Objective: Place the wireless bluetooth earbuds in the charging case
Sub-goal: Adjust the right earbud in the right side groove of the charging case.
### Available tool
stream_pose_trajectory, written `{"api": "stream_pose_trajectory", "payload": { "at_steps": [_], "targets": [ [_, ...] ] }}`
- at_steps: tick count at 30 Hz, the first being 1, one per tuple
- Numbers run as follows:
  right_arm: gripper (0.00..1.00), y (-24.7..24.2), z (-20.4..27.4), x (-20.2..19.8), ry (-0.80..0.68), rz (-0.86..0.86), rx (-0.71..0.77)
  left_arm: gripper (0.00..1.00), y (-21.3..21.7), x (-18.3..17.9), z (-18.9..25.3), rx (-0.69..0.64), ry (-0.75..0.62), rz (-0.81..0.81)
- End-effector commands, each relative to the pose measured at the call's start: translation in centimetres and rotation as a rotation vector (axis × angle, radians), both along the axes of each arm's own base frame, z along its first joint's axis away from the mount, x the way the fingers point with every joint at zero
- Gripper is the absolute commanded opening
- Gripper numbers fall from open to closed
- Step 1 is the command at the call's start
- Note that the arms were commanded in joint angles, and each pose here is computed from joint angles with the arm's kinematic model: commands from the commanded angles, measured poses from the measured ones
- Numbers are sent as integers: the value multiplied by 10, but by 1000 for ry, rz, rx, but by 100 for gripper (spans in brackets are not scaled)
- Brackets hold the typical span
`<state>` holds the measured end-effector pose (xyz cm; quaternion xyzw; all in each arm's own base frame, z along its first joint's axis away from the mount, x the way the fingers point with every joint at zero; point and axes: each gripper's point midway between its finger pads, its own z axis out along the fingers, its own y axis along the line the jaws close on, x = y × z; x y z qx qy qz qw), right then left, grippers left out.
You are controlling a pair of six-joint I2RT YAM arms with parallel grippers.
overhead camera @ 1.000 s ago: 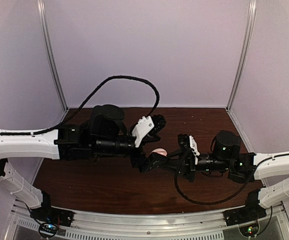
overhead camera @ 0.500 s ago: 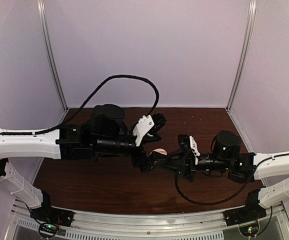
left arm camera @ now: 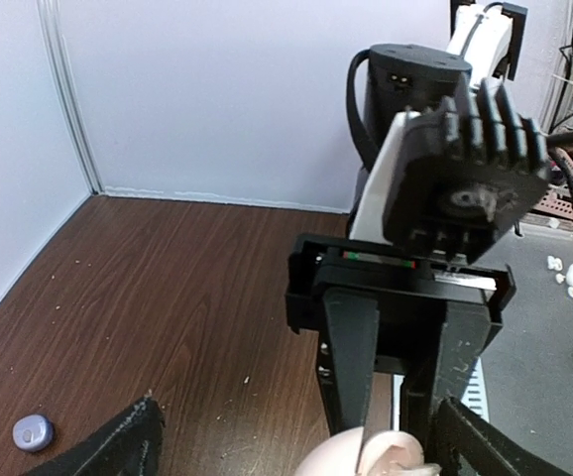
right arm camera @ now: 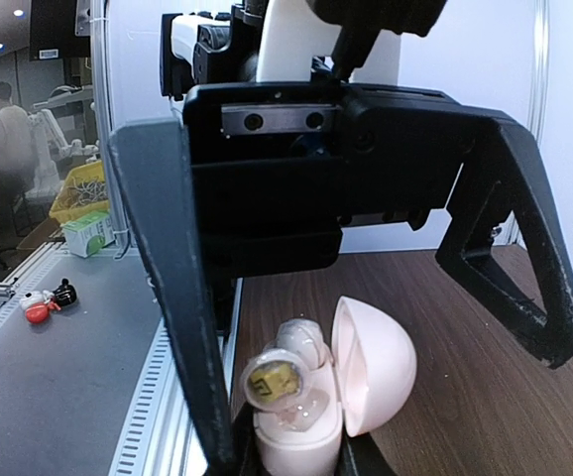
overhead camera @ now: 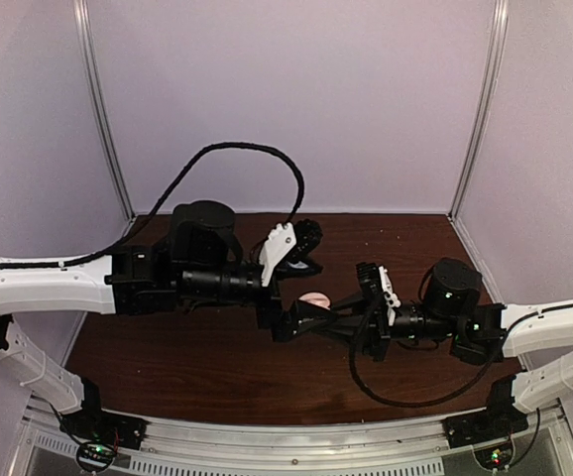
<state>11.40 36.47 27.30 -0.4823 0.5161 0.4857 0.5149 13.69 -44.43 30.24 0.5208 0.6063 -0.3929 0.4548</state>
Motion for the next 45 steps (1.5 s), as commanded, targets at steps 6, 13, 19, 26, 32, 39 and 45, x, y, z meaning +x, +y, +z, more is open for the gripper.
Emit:
{"api": "stream_pose_trajectory", "payload": {
  "at_steps": [6, 13, 19, 26, 32, 39, 45],
  "targets": [
    [0, 2, 13, 3, 17, 0, 45, 97, 12, -20, 31, -93, -58, -90],
    [0, 3, 10, 5, 17, -6, 29, 97, 19, -21, 37, -102, -53, -76],
    [0, 2, 14, 3, 9, 6, 36, 94, 17, -10, 22, -39, -40, -23],
    [0, 1, 16, 0, -1, 18, 40, 91, 18, 3, 18, -24, -38, 41],
    [0, 2, 17, -2, -10, 29, 36, 90, 16, 8, 11, -8, -25, 64],
    [0, 1, 18, -2, -15, 25, 40, 89, 17, 14, 4, 10, -12, 85],
    [0, -1, 19, 1, -16, 2, 46, 88, 17, 13, 3, 9, -1, 78]
  ]
}}
